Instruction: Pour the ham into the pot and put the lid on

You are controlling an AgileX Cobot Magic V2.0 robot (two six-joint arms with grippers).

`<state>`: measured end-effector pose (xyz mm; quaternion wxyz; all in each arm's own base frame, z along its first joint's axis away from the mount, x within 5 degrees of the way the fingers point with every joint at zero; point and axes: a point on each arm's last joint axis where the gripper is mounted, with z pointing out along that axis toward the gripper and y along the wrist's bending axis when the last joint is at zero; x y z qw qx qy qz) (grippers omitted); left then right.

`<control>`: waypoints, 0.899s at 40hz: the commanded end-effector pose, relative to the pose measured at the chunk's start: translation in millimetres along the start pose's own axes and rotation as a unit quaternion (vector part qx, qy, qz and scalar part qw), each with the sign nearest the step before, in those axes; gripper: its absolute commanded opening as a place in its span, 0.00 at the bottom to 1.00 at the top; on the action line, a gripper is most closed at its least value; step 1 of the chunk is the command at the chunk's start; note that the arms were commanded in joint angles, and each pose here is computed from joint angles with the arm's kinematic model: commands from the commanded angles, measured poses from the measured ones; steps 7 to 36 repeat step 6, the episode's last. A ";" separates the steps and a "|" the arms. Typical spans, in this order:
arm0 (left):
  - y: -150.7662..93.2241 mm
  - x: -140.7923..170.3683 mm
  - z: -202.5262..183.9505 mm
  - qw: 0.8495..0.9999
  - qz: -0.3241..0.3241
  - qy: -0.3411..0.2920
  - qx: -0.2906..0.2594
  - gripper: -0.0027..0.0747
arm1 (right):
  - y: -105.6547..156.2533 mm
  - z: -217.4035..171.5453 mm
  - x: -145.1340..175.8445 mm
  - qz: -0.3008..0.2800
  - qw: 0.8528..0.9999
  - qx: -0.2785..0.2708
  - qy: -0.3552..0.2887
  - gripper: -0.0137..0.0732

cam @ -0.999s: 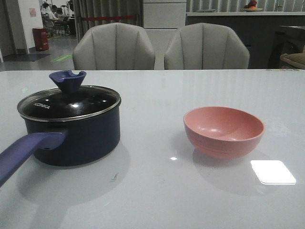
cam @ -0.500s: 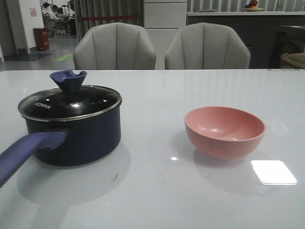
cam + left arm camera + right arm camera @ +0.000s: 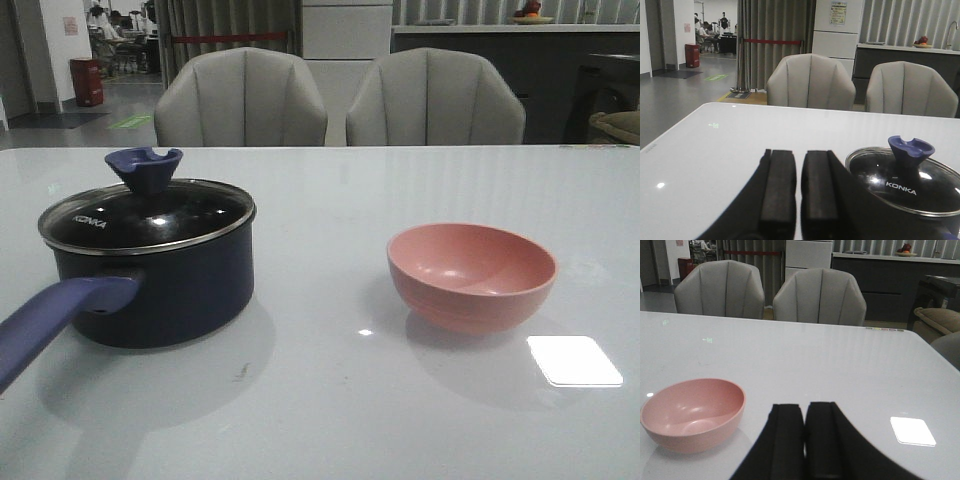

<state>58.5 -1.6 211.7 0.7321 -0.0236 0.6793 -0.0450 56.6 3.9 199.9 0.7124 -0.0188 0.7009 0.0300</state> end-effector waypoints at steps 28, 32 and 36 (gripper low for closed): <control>0.2 0.9 1.1 1.000 -0.009 -0.023 0.002 0.21 | 0.1 -2.1 -9.3 -0.002 0.999 0.000 -0.048 0.34; 0.2 0.9 1.1 1.000 -0.009 -0.023 0.002 0.21 | 0.1 -2.1 -9.3 -0.002 0.999 0.000 -0.048 0.34; 0.2 0.9 1.1 1.000 -0.009 -0.023 0.002 0.21 | 0.1 -2.1 -9.3 -0.002 0.999 0.000 -0.048 0.34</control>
